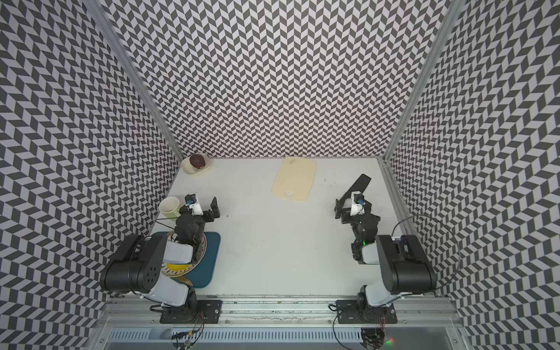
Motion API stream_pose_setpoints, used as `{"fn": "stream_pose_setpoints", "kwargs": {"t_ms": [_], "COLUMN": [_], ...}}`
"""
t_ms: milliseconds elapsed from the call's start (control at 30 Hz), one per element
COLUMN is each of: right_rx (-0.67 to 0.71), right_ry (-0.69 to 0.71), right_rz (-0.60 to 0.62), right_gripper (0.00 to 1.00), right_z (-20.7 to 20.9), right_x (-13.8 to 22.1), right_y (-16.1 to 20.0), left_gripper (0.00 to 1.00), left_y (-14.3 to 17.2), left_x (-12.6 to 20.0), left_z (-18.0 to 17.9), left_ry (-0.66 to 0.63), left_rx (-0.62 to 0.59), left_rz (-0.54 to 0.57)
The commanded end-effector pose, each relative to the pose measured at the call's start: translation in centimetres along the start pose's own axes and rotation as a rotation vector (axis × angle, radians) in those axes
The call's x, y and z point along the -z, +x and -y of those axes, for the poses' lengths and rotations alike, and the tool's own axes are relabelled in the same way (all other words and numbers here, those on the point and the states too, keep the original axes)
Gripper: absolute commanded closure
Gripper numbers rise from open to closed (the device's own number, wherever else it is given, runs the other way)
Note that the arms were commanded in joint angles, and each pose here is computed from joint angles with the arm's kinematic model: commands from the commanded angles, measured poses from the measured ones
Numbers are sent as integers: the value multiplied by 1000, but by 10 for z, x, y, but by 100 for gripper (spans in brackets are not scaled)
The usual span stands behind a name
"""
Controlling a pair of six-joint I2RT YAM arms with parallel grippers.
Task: Align the knife with the edge of the cutting board
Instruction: Move the work surface to the center of the board.
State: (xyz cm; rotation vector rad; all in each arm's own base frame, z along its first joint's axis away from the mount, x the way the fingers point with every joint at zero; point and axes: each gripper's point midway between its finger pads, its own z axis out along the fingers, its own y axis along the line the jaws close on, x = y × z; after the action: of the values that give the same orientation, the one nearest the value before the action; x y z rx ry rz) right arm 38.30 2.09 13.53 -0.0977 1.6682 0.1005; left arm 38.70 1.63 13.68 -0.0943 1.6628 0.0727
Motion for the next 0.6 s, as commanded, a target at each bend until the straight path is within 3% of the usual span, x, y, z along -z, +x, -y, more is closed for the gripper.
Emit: {"fn": "stream_pose_setpoints", "kwargs": {"t_ms": [0,567], "right_rx": [-5,-6], "right_ry": [8,8], "right_rz": [46,48], "right_gripper": [0,0], "right_z": [0,1], "right_x": [-3,-2], "right_y": [-15,-15], "left_gripper": [0,0], "left_y": [-9,-9], "left_x": [2,2], "left_z": [1,1], "left_ry": [1,3], "left_rx": [3,3], "left_rz": [35,35]}}
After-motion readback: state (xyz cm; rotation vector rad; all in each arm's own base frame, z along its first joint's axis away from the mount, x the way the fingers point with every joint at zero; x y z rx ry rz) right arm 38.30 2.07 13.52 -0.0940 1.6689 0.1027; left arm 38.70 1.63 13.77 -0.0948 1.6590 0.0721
